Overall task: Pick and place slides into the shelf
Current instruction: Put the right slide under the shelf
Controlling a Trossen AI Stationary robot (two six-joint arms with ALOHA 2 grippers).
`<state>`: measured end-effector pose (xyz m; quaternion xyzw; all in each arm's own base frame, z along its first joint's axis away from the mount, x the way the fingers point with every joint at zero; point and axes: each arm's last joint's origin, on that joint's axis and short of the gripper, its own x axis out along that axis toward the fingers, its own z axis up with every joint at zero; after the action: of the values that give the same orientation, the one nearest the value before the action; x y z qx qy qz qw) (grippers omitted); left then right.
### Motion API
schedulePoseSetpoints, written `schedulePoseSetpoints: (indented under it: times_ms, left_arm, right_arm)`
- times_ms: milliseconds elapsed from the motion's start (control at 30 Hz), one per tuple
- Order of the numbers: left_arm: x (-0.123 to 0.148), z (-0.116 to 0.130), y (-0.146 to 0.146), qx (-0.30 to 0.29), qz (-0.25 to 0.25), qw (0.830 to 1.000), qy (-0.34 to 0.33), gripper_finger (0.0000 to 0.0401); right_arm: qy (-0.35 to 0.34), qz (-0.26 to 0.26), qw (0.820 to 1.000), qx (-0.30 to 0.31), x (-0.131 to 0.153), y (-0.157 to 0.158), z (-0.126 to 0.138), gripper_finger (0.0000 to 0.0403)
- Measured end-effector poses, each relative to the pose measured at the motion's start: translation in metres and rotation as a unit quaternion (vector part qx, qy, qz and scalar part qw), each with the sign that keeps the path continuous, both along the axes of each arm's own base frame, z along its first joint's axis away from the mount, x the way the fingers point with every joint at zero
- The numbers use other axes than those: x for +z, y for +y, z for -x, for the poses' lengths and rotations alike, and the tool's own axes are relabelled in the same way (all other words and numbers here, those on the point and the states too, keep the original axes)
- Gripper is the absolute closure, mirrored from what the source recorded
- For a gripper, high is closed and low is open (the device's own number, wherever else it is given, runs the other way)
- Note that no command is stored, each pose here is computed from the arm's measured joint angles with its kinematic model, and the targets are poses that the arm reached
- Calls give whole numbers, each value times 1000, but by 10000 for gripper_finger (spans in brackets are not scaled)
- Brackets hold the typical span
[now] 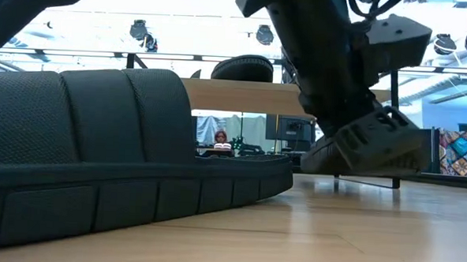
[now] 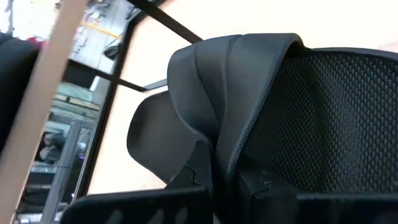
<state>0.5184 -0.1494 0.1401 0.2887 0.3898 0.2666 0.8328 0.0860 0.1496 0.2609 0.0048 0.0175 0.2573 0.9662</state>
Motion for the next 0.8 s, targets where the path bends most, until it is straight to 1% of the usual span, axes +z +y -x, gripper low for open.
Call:
schedulePoseSetpoints:
  times_ms: [100, 267, 367, 467, 600, 700, 800]
  left_arm:
    - [0, -2, 8, -6, 1, 1000, 13, 397]
    - [0, -7, 24, 18, 10, 1000, 1, 395]
    - [-1, -8, 33, 34, 27, 999, -8, 397]
    - [-2, -9, 37, 37, 50, 998, -10, 396]
    - [0, -10, 37, 28, 101, 994, -14, 366]
    - [-1, -10, 36, 15, 131, 991, -5, 333]
    - [-2, -10, 35, 19, 156, 988, -10, 295]
  right_arm:
    - [0, 0, 1000, 0, 0, 0, 0, 403]
    - [0, 0, 1000, 0, 0, 0, 0, 403]
    - [0, 0, 1000, 0, 0, 0, 0, 403]
    - [0, 0, 1000, 1, 0, 0, 0, 403]
    - [0, 0, 1000, 2, 0, 0, 0, 403]
    - [0, 0, 1000, 2, 0, 0, 0, 403]
    - [4, -7, 1000, 2, 0, 0, 0, 403]
